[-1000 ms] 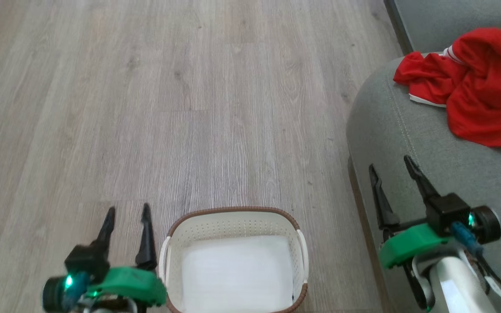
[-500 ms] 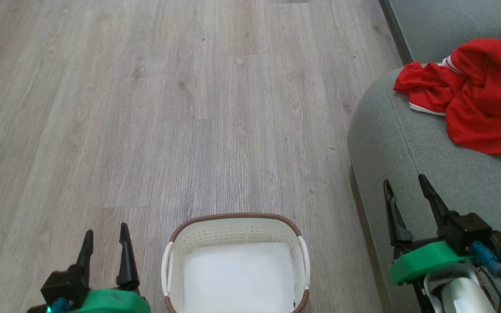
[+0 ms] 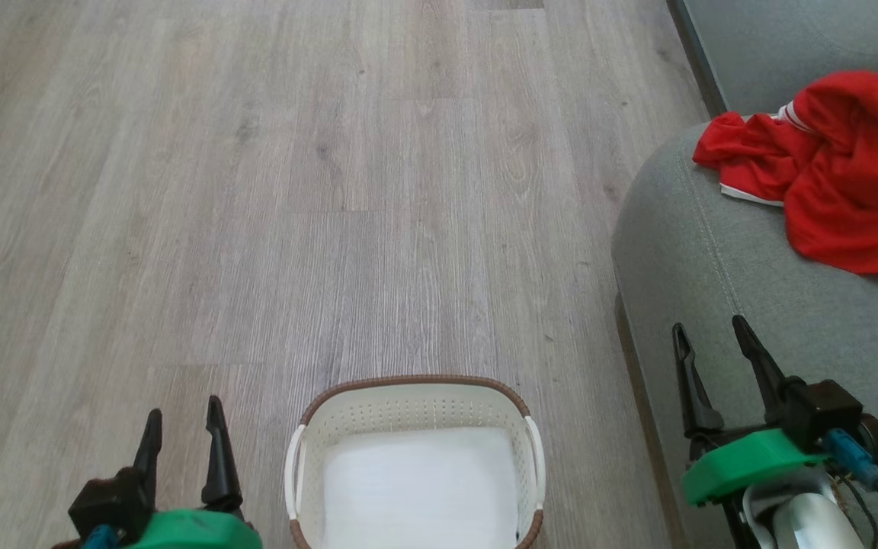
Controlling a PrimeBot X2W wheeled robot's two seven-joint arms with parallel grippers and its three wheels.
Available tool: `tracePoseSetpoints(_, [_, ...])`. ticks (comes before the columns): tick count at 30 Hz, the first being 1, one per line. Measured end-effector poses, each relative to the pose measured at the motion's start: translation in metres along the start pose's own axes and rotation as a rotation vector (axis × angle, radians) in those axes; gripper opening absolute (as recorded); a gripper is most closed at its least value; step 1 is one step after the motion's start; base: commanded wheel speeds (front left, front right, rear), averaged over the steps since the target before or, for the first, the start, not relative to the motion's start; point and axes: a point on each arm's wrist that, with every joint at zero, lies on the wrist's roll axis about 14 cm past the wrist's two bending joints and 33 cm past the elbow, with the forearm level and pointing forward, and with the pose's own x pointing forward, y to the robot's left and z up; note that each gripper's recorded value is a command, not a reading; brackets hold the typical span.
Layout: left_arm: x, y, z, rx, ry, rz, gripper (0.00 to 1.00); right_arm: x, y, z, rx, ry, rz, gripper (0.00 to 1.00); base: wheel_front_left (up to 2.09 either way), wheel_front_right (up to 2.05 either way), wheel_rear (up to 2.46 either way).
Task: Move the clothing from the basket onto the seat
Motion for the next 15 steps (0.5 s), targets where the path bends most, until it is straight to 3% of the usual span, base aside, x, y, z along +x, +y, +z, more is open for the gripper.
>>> tracePoseSetpoints(15, [-0.0017, 0.0069, -0.0055, 0.011, 0.014, 0.020, 1.00, 0.0000, 0.0016, -0.0056, 0.007, 0.017, 0.004, 1.00, 0.00, 0.00, 0.00])
